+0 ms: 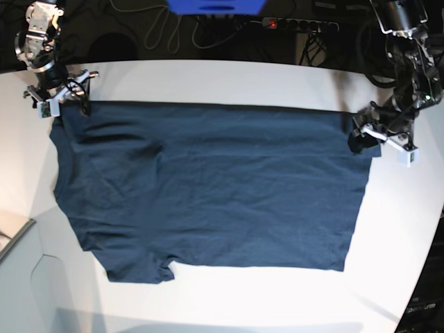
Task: Layout the t-shirt on the table in an organized manner, then fold the t-shirt properly
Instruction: 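Hold the shoulder corners and pull the shirt taut between both grippers, then slide the left gripper along the shirt side toward the hem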
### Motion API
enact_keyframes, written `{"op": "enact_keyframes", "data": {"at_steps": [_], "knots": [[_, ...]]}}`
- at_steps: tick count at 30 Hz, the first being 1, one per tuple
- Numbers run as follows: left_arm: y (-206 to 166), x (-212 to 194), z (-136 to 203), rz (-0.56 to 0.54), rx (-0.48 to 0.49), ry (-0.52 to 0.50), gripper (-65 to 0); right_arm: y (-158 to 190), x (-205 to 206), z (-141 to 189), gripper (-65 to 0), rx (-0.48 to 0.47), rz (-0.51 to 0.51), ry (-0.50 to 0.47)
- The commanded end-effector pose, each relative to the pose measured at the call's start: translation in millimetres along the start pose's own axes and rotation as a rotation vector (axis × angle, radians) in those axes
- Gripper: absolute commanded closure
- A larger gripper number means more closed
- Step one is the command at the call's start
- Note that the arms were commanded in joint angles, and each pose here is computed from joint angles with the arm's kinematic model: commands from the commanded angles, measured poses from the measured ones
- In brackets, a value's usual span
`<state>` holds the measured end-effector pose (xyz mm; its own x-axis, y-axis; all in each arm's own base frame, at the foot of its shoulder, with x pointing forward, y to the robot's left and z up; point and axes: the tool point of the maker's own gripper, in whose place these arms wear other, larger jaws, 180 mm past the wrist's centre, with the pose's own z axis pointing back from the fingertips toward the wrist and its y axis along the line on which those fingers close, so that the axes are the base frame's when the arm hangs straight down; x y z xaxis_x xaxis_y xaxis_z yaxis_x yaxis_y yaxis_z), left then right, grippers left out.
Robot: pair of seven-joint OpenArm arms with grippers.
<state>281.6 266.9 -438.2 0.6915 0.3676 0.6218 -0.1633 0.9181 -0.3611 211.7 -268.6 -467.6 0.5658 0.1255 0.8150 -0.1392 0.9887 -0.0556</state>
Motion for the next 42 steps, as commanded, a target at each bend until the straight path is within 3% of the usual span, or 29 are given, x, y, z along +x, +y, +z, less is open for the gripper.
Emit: {"op": "enact_keyframes", "data": {"at_steps": [1, 8, 12, 21, 28, 35, 42], "knots": [[0, 19, 3, -0.012, -0.006, -0.048, -34.4, -6, 11, 2, -40.0, -0.002, 0.008, -0.041], [-4, 28, 0, -0.013, -0.010, -0.063, 0.0, -7, 11, 3, -40.0, -0.005, 0.007, -0.041], [-1, 21, -3, 0.010, -0.014, -0.047, 0.0, -7, 11, 3, -40.0, -0.005, 0.007, -0.041], [-13, 49, -6, -0.006, -0.037, -0.097, 0.0, -6, 12, 2, -40.0, -0.002, 0.008, -0.043], [-19, 65, -7, -0.013, -0.049, -0.128, 0.0, -4, -8, -6, -40.0, 0.006, -0.050, -0.003], [-37, 96, 10, -0.089, -0.068, -0.218, 0.0, -7, -15, -6, -40.0, 0.007, -0.058, 0.015], [-38, 103, 13, -0.098, -0.068, -0.239, 0.0, -7, -15, -6, -40.0, 0.006, -0.057, 0.014]]}}
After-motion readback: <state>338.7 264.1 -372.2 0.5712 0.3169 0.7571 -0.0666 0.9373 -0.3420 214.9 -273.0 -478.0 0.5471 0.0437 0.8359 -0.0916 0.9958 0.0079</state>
